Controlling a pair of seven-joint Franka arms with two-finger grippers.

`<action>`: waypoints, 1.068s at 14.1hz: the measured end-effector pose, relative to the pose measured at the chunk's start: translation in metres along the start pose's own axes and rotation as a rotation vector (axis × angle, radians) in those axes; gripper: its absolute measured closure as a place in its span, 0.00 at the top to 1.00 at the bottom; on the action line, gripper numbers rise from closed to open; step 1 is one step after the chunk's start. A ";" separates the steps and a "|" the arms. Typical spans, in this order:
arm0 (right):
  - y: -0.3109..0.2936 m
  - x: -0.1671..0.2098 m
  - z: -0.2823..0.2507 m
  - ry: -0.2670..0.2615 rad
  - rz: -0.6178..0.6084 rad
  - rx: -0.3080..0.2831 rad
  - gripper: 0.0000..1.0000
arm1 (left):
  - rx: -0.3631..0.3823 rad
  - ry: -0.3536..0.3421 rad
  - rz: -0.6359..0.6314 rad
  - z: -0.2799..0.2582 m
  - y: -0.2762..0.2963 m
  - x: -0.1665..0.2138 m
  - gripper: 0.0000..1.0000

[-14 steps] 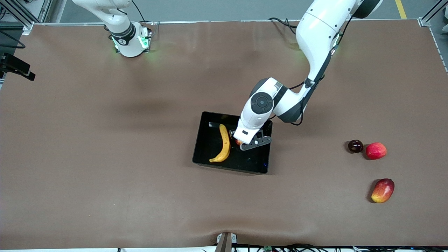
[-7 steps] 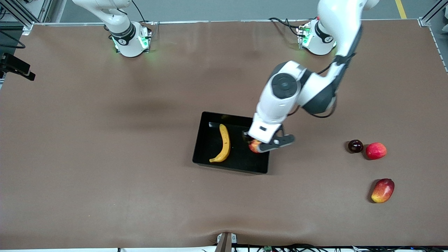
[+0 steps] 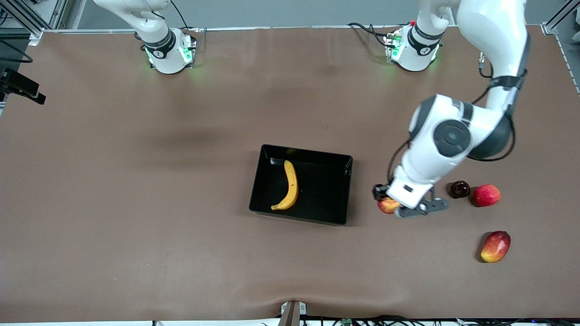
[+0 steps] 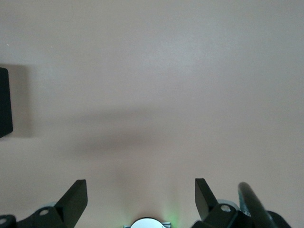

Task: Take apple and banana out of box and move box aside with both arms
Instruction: 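Carry the apple beside the mango and plum and open the left gripper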

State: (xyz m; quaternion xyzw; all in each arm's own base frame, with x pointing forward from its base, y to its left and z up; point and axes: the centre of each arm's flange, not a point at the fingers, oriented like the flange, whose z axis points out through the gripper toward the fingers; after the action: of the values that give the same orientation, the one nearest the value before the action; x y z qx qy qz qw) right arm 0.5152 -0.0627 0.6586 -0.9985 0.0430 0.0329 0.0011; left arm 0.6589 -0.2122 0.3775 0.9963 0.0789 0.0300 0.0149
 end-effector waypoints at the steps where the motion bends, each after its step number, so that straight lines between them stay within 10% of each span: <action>1: 0.000 0.000 0.000 0.000 0.000 0.000 1.00 | 0.006 -0.011 0.014 0.008 -0.017 0.008 0.67; 15: 0.000 0.000 0.000 0.000 0.000 0.000 1.00 | 0.001 -0.075 0.055 0.132 -0.188 0.063 0.67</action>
State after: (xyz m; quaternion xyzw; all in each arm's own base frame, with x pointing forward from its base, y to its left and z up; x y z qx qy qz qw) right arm 0.5152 -0.0628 0.6584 -0.9985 0.0431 0.0331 0.0012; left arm 0.6999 -0.0199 0.2429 0.9985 0.0508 -0.0070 0.0167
